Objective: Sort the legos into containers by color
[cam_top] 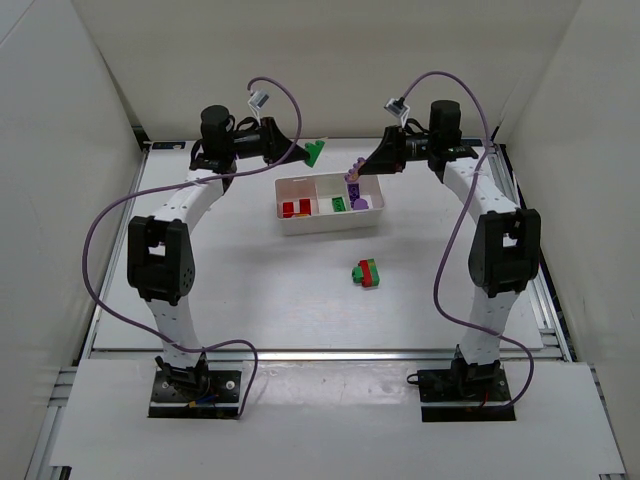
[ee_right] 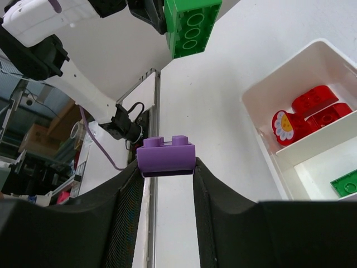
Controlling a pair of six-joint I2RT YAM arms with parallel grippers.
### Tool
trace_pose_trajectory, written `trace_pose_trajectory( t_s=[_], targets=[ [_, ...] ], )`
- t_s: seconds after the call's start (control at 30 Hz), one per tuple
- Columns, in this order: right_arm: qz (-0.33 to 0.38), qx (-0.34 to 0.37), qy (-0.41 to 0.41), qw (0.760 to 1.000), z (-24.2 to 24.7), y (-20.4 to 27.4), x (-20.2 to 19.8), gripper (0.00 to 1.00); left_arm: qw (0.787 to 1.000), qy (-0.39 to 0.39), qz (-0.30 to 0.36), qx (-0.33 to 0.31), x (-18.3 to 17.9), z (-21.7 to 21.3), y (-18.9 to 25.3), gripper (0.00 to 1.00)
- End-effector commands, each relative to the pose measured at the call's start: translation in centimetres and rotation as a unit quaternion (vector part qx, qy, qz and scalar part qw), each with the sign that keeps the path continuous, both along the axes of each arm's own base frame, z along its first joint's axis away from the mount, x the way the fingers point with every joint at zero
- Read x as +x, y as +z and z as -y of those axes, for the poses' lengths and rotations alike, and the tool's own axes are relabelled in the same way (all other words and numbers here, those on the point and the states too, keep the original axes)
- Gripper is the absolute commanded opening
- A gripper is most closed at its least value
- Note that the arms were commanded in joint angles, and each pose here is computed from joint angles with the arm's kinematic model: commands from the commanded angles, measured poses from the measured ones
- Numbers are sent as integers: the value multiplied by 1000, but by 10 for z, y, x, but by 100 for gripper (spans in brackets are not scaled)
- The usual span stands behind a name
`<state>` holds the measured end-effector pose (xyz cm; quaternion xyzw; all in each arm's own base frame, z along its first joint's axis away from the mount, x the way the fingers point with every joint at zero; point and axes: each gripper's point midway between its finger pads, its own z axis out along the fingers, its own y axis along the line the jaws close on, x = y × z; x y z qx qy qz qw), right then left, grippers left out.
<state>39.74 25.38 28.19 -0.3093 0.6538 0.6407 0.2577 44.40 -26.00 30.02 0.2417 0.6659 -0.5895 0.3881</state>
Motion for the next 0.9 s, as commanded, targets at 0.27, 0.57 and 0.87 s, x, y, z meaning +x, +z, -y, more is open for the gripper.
trace_pose_trajectory(
  t_s=[0.27, 0.57, 0.87],
  targets=[
    [72, -91, -99, 988, 18, -16, 15, 0, 998, 20, 55, 4, -13, -4, 36, 10],
    [139, -269, -174, 937, 39, -88, 68, 0, 997, 57, 37, 24, 0, -22, 29, 10],
    [131, -323, -167, 922, 40, -136, 75, 9, 997, 66, 33, 29, 2, -27, 26, 10]
  ],
)
